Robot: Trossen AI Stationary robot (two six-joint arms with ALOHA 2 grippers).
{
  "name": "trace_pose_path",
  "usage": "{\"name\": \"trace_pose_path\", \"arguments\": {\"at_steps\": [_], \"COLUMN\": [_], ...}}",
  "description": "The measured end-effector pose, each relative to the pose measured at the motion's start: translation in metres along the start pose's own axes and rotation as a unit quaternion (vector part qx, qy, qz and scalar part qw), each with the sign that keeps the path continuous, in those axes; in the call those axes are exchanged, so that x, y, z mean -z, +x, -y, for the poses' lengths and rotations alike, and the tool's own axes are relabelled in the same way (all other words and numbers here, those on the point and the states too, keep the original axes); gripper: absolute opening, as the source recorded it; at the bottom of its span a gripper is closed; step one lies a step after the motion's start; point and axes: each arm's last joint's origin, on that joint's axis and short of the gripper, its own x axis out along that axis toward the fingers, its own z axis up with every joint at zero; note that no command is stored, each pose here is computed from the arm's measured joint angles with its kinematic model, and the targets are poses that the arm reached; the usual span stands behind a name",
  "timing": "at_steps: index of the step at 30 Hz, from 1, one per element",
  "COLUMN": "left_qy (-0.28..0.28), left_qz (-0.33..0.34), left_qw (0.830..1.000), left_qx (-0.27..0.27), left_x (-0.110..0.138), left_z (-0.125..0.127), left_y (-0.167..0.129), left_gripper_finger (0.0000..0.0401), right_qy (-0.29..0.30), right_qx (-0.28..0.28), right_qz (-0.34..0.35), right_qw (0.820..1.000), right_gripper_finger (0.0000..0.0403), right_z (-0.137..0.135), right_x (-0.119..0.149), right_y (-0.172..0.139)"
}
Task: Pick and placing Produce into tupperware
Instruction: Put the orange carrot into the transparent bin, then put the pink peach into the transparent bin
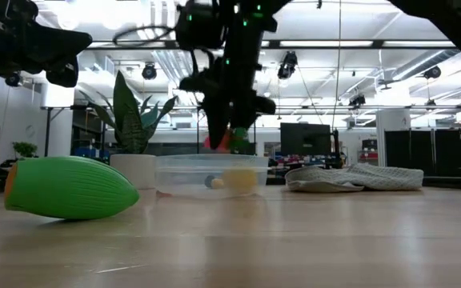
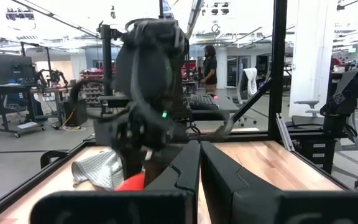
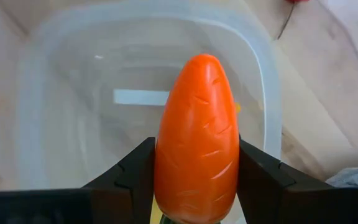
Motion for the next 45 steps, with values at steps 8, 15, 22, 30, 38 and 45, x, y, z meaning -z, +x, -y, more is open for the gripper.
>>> {"name": "trace_pose_path", "arguments": {"at_steps": [8,15,22,30,38,45], "left_qy": [0.0,0.0,0.0,0.006,0.028,0.027], "left_qz": [0.001,-0.001,-0.002,-0.001,0.011,0.016], "left_qw": [1.0,1.0,1.0,1.0,1.0,1.0], "left_qx": [0.0,0.0,0.0,0.0,-0.001,-0.002], "left_x": [0.0,0.001,0.001,0.0,-0.002,-0.003], "left_z": [0.0,0.0,0.0,0.0,0.0,0.0], "left_y": [0.0,0.0,0.0,0.0,0.0,0.0], "left_gripper_finger": [0.0,0.0,0.0,0.0,0.0,0.0], "right_qy": [0.003,-0.01,-0.029,-0.093,-0.136,-0.117], "right_qx": [0.011,0.005,-0.001,-0.008,-0.018,-0.008], "right_qz": [-0.036,-0.032,-0.031,-0.016,0.054,0.114], "right_qw": [0.999,0.999,0.999,0.996,0.989,0.987], "right_gripper_finger": [0.0164,0.0175,0.0219,0.0244,0.0233,0.0231], "right_z": [0.017,0.024,0.025,0.024,0.043,0.092], "right_x": [-0.001,-0.006,-0.007,-0.011,-0.046,-0.079], "right_y": [0.027,0.03,0.03,0.024,-0.001,0.003]}}
